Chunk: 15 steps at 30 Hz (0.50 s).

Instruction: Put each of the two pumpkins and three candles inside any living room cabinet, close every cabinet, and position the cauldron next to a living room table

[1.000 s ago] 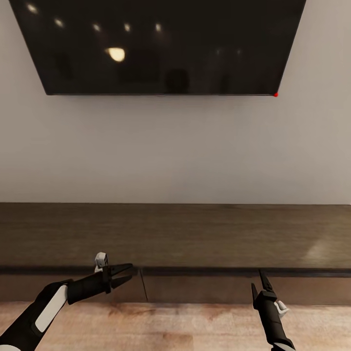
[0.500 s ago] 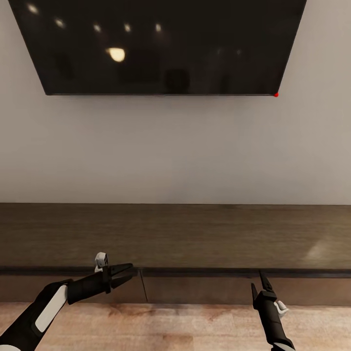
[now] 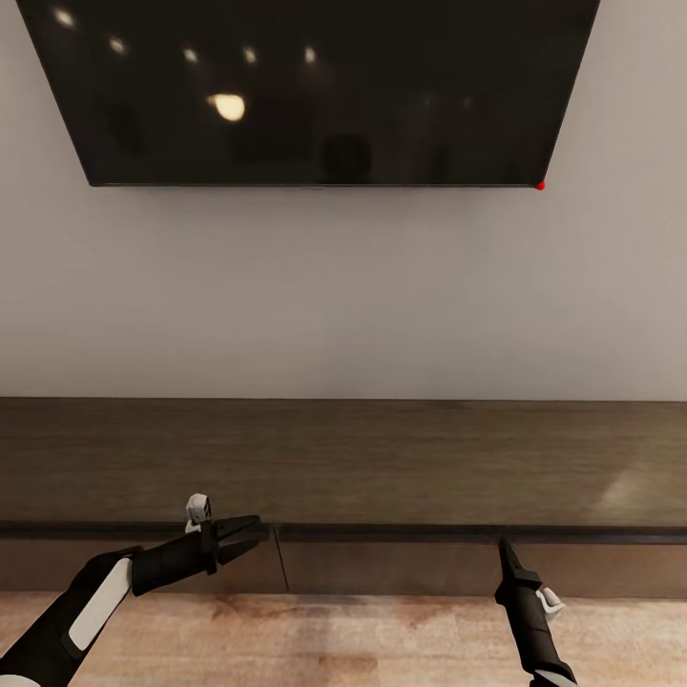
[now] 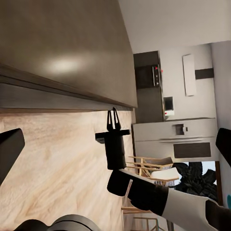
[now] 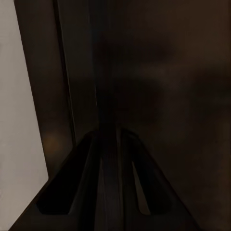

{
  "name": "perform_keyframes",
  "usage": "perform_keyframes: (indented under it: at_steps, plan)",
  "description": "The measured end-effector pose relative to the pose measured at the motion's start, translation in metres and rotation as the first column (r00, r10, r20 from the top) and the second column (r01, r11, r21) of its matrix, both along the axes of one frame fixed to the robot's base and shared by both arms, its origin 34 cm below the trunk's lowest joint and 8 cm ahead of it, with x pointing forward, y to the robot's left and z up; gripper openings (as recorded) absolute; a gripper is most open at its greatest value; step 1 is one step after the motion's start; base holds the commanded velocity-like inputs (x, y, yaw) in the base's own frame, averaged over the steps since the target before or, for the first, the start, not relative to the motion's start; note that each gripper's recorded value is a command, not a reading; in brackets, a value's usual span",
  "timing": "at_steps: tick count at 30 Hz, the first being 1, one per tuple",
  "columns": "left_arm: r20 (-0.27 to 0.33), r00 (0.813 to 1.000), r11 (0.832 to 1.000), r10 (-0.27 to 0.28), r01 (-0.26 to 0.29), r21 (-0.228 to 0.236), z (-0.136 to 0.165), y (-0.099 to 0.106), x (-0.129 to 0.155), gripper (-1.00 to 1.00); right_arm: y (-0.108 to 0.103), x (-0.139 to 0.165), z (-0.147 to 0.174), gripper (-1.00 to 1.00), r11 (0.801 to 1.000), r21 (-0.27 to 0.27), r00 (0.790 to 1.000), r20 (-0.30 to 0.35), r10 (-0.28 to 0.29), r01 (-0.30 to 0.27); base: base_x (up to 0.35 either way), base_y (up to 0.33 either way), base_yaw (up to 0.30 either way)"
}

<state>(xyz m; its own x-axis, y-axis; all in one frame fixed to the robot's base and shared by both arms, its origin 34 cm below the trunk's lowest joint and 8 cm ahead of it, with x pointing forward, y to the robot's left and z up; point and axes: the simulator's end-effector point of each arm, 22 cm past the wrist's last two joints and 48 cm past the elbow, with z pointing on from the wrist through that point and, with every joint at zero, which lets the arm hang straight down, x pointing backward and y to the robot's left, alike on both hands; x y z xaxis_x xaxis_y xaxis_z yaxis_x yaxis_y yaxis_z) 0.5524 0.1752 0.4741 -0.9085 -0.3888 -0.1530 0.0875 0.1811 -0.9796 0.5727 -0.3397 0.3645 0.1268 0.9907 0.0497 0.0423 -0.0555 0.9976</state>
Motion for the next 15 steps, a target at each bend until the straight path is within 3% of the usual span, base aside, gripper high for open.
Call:
perform_keyframes:
  at_steps: [15]
  plan:
    - [0.0,1.0,1.0,0.0,0.0,0.0,0.0,0.0,0.0,1.0,0.0001,0.0009,-0.0001,-1.0,1.0,0.003,1.0,-0.001,-0.002,0.002,-0.019,0.0,0.0]
